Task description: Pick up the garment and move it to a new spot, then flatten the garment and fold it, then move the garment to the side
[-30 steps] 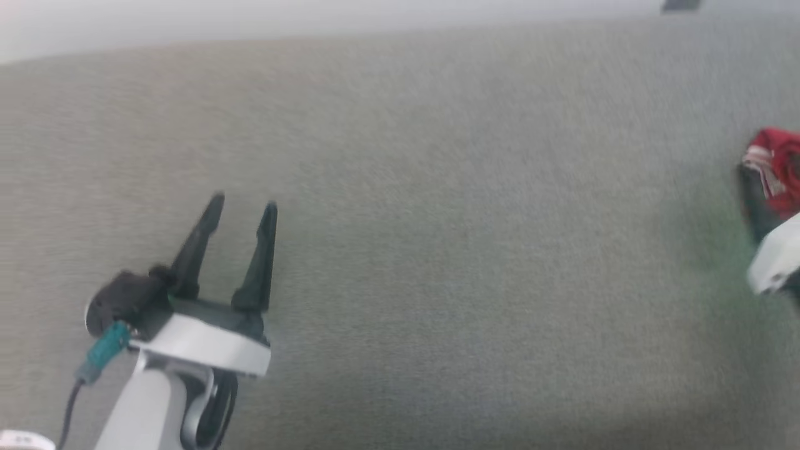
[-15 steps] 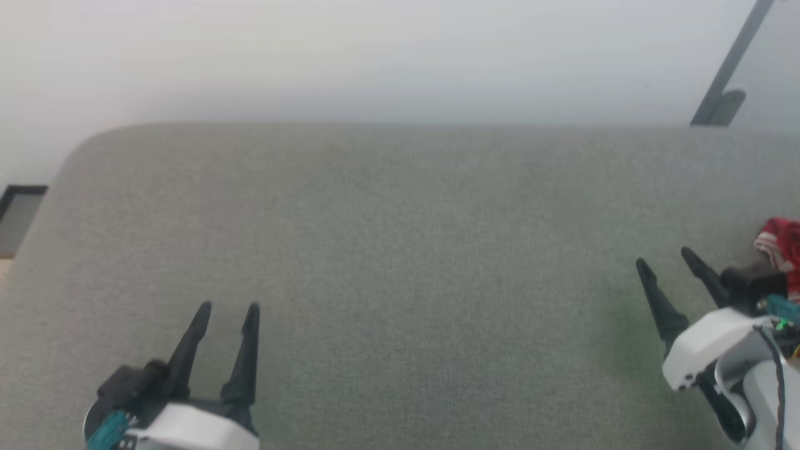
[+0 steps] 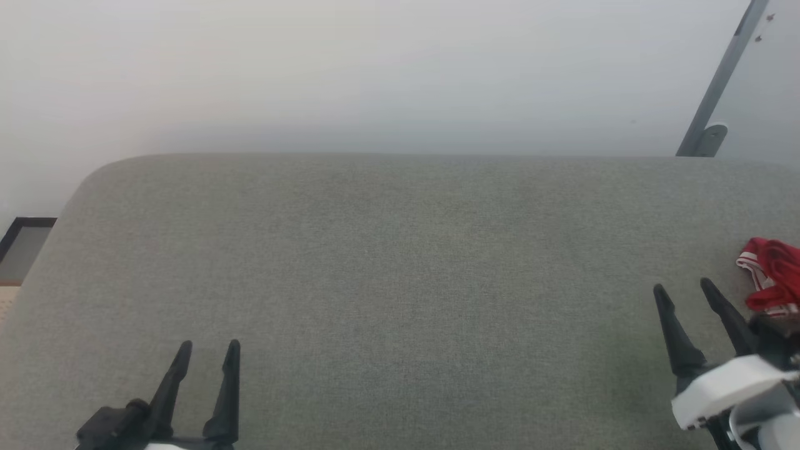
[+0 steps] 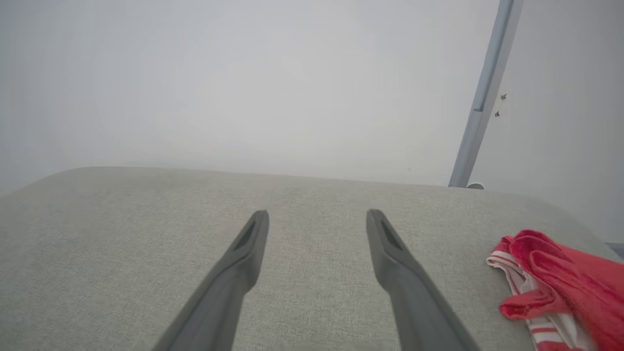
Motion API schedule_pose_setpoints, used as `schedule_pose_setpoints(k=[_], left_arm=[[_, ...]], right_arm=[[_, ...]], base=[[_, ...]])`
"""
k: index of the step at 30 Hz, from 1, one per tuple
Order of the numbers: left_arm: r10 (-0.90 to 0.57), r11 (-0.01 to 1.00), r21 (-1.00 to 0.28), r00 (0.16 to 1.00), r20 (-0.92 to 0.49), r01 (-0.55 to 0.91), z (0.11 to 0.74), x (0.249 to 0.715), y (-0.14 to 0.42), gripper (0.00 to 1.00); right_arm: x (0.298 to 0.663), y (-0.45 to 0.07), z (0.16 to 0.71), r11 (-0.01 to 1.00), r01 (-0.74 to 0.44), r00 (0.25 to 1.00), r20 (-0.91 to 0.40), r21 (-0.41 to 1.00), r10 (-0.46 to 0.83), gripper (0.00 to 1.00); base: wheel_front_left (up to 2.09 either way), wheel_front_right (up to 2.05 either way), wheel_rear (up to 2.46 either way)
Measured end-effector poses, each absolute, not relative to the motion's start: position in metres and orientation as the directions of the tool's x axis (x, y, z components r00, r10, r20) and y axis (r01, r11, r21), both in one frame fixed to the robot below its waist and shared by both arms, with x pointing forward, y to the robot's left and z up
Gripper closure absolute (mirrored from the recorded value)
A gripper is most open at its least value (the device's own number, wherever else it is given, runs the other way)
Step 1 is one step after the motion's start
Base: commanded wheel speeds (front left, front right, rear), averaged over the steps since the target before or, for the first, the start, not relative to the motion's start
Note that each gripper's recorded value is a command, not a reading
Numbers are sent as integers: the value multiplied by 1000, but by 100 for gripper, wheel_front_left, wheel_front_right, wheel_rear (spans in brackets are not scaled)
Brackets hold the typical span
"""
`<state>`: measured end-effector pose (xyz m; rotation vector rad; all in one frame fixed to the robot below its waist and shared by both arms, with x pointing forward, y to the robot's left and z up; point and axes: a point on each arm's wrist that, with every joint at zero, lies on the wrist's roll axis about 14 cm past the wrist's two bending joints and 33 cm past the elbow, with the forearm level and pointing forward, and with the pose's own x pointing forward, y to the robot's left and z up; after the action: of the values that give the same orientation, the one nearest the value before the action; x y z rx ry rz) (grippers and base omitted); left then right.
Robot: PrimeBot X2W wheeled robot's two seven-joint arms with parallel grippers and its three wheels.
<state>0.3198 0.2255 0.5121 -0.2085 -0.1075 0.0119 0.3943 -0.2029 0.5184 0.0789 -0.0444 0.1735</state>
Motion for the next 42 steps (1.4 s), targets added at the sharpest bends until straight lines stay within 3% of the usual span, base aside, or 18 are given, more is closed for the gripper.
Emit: schedule_pose_setpoints(k=[14,42], left_arm=[[52,977,-213,994,95,-31,509,308,234,0],[56,977,-210,994,98,-34,510,311,231,0]], right_arm=[[369,-217,529,988,-110,992,78,110,101,0],[367,-218,526,986,-94,994,65,141,86,0]], base=[[0,0,0],[0,0,0]])
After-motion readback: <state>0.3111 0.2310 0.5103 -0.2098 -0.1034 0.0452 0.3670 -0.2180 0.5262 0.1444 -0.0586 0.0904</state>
